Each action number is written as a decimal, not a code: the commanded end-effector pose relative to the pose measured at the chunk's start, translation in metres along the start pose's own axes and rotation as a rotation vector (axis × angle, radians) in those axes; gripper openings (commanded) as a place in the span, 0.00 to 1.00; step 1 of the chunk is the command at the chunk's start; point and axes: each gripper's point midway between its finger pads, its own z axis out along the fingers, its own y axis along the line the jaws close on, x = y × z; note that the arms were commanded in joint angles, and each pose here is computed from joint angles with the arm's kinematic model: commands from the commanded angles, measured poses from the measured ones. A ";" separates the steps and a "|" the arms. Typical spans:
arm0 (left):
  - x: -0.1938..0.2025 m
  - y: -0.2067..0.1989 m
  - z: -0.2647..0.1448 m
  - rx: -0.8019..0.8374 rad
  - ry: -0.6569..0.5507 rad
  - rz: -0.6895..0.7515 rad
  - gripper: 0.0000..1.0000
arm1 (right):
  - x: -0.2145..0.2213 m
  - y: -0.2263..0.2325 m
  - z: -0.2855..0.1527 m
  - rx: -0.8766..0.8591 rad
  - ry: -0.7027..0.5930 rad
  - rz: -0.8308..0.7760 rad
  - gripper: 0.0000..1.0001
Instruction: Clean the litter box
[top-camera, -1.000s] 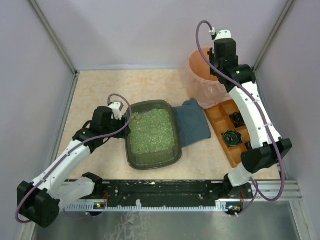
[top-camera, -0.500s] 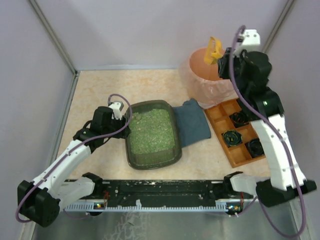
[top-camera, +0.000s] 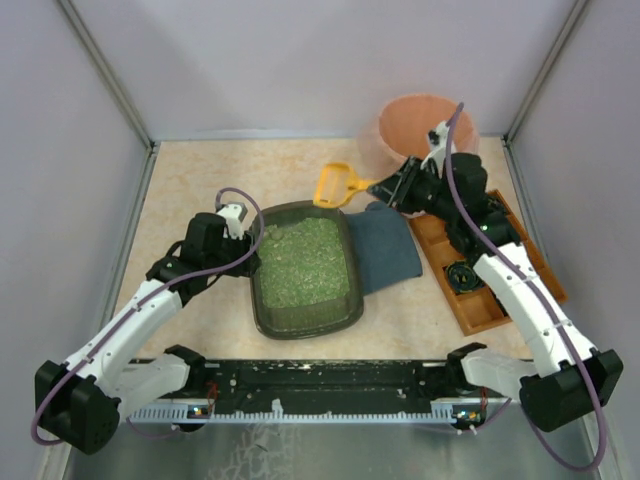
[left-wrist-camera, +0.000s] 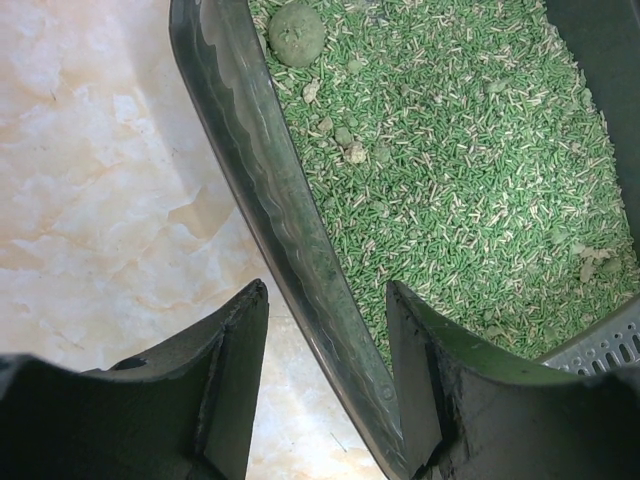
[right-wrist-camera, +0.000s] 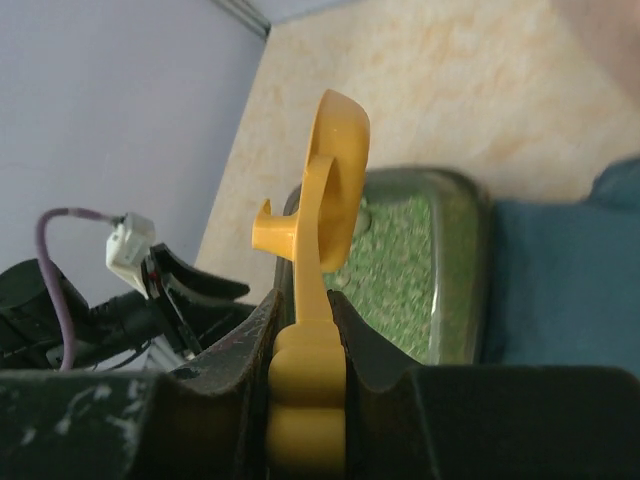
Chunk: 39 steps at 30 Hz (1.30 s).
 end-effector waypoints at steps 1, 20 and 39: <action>-0.009 0.000 -0.004 -0.012 -0.036 0.000 0.57 | 0.020 0.032 -0.001 -0.112 0.040 0.174 0.00; -0.060 0.010 0.049 -0.099 -0.028 -0.008 0.52 | 0.134 -0.028 0.073 0.202 0.291 0.369 0.00; -0.030 0.020 0.078 -0.073 0.144 0.034 0.40 | 0.184 -0.068 0.150 0.329 0.548 0.256 0.00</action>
